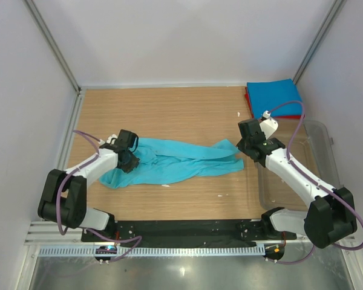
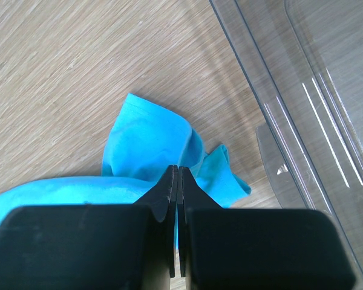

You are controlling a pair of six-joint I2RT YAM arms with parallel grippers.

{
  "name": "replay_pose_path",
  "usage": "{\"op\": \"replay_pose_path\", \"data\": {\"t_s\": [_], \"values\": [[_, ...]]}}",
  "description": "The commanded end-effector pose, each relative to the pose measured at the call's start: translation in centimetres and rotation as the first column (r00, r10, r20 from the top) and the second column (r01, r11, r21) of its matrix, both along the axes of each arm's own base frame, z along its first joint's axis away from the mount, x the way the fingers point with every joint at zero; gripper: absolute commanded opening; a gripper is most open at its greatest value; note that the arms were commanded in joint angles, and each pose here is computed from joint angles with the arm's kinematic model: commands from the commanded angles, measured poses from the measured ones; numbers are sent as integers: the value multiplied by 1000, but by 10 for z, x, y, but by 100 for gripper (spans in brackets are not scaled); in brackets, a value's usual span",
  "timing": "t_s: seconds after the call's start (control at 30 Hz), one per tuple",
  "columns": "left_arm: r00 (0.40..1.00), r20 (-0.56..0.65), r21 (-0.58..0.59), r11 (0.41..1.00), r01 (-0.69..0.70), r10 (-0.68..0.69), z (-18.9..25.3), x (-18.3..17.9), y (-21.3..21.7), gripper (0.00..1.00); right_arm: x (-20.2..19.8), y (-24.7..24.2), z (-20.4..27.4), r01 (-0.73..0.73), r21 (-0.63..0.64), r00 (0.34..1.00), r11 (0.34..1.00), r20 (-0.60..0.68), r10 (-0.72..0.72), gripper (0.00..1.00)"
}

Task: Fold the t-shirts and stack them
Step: Flatten the tshirt out

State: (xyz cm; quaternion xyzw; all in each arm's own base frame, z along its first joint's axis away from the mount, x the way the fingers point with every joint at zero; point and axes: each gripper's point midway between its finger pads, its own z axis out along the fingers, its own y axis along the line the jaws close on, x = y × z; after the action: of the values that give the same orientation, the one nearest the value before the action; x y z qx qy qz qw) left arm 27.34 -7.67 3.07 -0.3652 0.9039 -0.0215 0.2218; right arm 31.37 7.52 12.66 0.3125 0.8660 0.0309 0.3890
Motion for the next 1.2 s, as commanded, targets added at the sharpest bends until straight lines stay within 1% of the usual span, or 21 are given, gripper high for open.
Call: {"op": "replay_pose_path", "data": {"t_s": [0.0,0.17,0.43,1.17], "values": [[1000,0,8,1000,-11,11,-1,2,0,22,5,-4,8,20,-13,999,1000,38,-19,1],[1000,1,-9,1000,-6,6,-7,4,-3,23,3,-6,6,24,-10,999,1000,39,-24,1],[1000,-7,6,1000,-5,5,-9,6,-2,22,0,-7,6,27,-12,999,1000,38,-26,1],[1000,15,7,1000,-6,6,4,11,-3,21,-5,-9,4,35,-10,999,999,37,-34,1]]}}
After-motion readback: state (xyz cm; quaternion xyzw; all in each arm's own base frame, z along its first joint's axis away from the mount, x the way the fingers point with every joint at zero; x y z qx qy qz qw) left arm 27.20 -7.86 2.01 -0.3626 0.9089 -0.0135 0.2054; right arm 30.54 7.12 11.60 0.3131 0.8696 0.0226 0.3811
